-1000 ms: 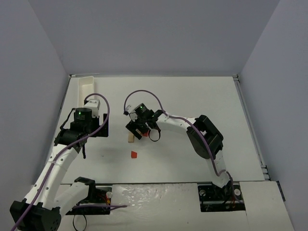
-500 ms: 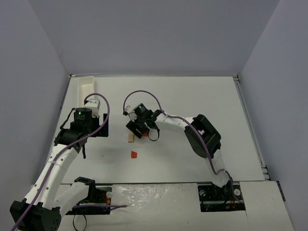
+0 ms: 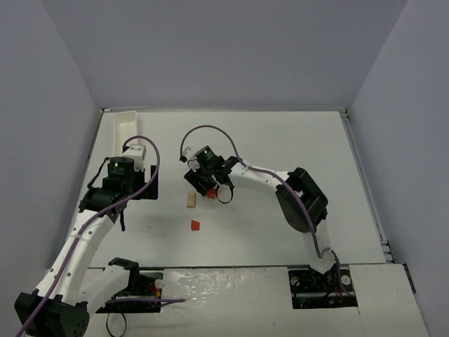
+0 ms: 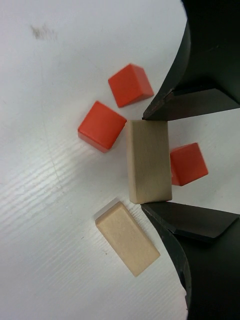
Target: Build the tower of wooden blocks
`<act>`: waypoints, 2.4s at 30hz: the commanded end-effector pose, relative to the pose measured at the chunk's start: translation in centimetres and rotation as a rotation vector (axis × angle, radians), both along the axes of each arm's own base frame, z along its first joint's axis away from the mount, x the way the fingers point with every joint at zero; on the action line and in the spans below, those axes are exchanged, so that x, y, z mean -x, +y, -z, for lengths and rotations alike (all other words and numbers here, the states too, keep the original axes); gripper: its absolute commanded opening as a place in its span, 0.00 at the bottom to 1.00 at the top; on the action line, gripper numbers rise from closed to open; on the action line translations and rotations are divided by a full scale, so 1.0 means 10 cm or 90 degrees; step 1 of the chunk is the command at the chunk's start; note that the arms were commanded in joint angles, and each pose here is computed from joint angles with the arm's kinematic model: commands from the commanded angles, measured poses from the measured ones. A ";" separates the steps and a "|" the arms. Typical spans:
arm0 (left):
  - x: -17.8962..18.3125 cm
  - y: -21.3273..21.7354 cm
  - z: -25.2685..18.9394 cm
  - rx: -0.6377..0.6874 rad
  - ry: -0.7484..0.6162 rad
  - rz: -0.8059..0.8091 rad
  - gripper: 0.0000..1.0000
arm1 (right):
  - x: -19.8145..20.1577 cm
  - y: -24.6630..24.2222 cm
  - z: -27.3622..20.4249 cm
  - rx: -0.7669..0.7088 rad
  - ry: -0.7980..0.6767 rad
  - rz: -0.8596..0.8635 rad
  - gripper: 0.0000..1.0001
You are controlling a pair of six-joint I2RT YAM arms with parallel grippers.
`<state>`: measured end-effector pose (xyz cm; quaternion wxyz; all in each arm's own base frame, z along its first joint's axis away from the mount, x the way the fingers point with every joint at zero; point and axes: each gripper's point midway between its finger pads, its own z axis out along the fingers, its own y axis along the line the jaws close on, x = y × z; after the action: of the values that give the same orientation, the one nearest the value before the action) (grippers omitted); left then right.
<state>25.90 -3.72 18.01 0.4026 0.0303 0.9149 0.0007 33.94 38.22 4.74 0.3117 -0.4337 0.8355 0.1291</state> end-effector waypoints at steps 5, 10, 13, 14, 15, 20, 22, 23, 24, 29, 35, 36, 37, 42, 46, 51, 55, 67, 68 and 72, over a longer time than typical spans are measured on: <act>-0.11 -0.03 -0.19 0.009 -0.051 0.005 0.95 | -0.43 -0.72 -1.21 -0.096 -0.143 0.253 0.10; -0.11 -0.03 -0.19 0.009 -0.049 0.005 0.95 | -0.52 -1.52 -1.10 -0.101 -0.123 0.411 0.10; -0.11 -0.03 -0.18 0.009 -0.047 0.006 0.95 | -0.52 -1.95 -1.07 -0.094 -0.130 0.491 0.10; -0.11 -0.03 -0.18 0.009 -0.047 0.006 0.95 | -0.52 -1.99 -1.07 -0.096 -0.130 0.499 0.10; -0.12 -0.03 -0.18 0.009 -0.046 0.006 0.95 | -0.52 -2.08 -1.08 -0.101 -0.128 0.513 0.10; -0.12 -0.03 -0.17 0.007 -0.043 0.004 0.95 | -0.52 -2.56 -0.92 -0.086 -0.107 0.563 0.10; -0.12 -0.03 -0.16 0.006 -0.043 0.005 0.95 | -0.52 -2.63 -0.85 -0.076 -0.099 0.569 0.10; -0.12 -0.03 -0.16 0.006 -0.043 0.004 0.95 | -0.52 -2.67 -0.80 -0.073 -0.092 0.575 0.10; -0.12 -0.02 -0.16 0.006 -0.043 0.003 0.95 | -0.52 -2.70 -0.76 -0.071 -0.085 0.579 0.10; -0.12 -0.02 -0.16 0.005 -0.041 0.002 0.95 | -0.54 -2.75 -0.59 -0.054 -0.066 0.587 0.11; -0.13 -0.02 -0.14 0.003 -0.038 0.003 0.95 | -0.58 -2.76 -0.45 -0.047 -0.051 0.578 0.11; -0.13 -0.02 -0.14 0.002 -0.038 0.002 0.95 | -0.58 -2.76 -0.42 -0.046 -0.048 0.575 0.12; -0.13 -0.02 -0.14 0.002 -0.038 0.003 0.95 | -0.58 -2.76 -0.39 -0.042 -0.044 0.573 0.13; -0.13 -0.02 -0.14 0.002 -0.037 0.003 0.95 | -0.57 -2.76 -0.28 -0.031 -0.033 0.569 0.14; -0.14 -0.02 -0.14 0.002 -0.036 0.003 0.95 | -0.55 -2.77 -0.21 -0.019 -0.027 0.563 0.14; -0.14 -0.03 -0.14 0.003 -0.035 0.005 0.95 | -0.58 -2.73 -0.21 -0.028 -0.034 0.548 0.16; -0.14 -0.02 -0.13 0.002 -0.034 0.003 0.95 | -0.58 -2.72 -0.19 -0.025 -0.032 0.537 0.17; -0.14 -0.02 -0.12 0.003 -0.032 0.003 0.95 | -0.58 -2.70 -0.13 -0.020 -0.023 0.524 0.22; -0.14 -0.03 -0.12 0.003 -0.032 0.004 0.95 | -0.58 -2.70 -0.13 -0.020 -0.024 0.524 0.22; -0.14 -0.02 -0.12 0.002 -0.031 0.004 0.95 | -0.59 -2.71 -0.13 -0.019 -0.025 0.525 0.25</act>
<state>26.00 -3.78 17.61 0.3949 0.0317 0.9182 0.0011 38.66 11.18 4.72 0.3335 -0.0621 0.9407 -0.0052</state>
